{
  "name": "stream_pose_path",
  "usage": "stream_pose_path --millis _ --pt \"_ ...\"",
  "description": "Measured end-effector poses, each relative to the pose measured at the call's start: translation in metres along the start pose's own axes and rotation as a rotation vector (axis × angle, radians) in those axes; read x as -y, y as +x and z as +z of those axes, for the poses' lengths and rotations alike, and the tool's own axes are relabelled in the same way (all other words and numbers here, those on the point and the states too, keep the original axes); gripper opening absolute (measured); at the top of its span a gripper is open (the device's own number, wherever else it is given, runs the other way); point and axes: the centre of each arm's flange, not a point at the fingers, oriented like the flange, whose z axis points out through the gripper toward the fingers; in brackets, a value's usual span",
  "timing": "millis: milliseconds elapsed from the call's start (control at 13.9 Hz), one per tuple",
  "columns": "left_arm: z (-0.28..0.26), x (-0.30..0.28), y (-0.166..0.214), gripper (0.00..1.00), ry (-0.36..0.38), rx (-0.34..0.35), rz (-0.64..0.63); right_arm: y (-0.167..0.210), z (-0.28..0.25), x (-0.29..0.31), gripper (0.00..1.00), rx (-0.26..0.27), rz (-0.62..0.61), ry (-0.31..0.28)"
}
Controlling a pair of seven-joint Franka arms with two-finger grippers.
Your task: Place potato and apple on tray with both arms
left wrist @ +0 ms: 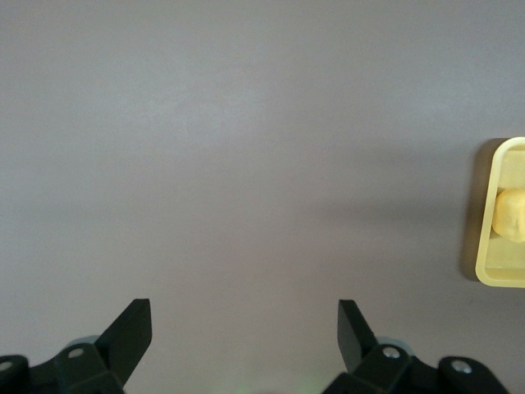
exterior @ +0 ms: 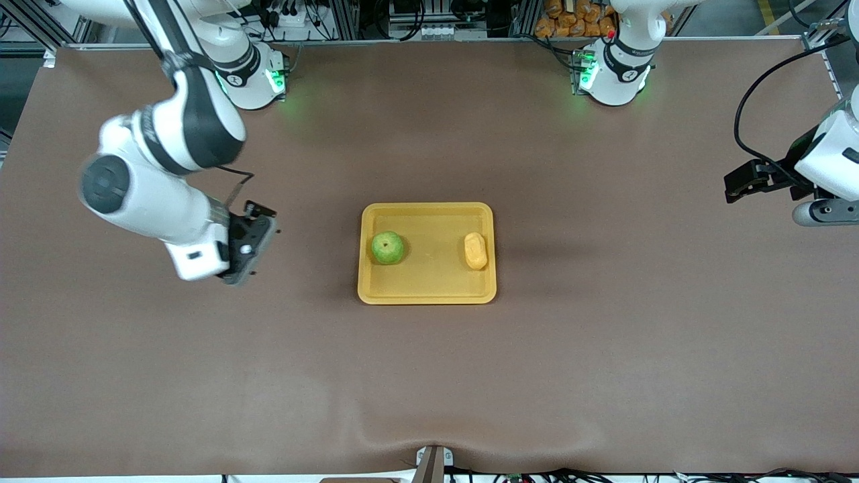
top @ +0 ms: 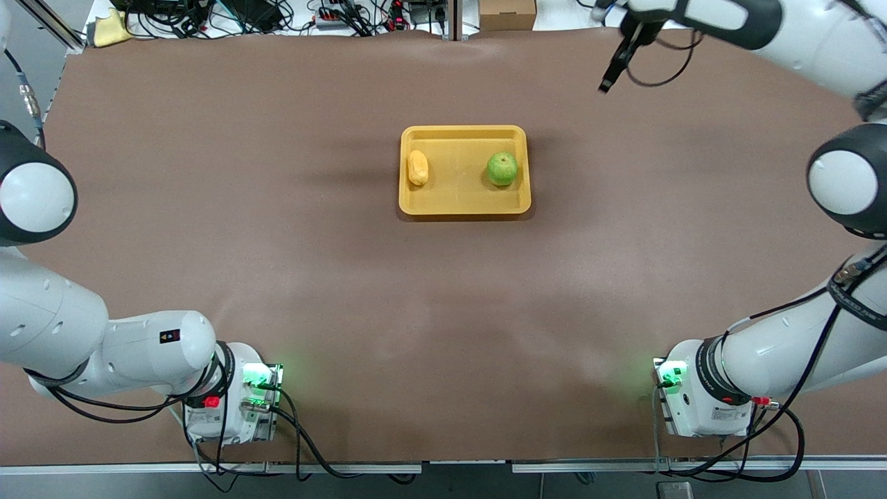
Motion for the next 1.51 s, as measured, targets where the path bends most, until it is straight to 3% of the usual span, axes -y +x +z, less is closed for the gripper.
stream_pose_path --millis 215,574,861,1148,1506 --pt "-0.004 0.007 -0.017 1.00 -0.029 0.009 -0.023 -0.055 -0.060 -0.038 1.00 -0.047 0.201 -0.059" --pt "-0.018 -0.006 -0.040 1.00 -0.034 -0.002 0.007 -0.143 -0.121 -0.072 1.00 -0.066 0.481 -0.063" --pt "-0.016 -0.010 -0.043 1.00 -0.032 0.011 0.014 -0.168 -0.148 -0.061 1.00 -0.025 0.689 -0.087" --pt "-0.013 -0.007 -0.045 1.00 -0.030 0.033 0.010 -0.193 -0.166 -0.050 1.00 0.016 0.833 -0.056" --pt "-0.013 -0.006 -0.045 1.00 -0.030 0.034 0.007 -0.198 -0.187 -0.037 1.00 0.034 0.982 -0.042"
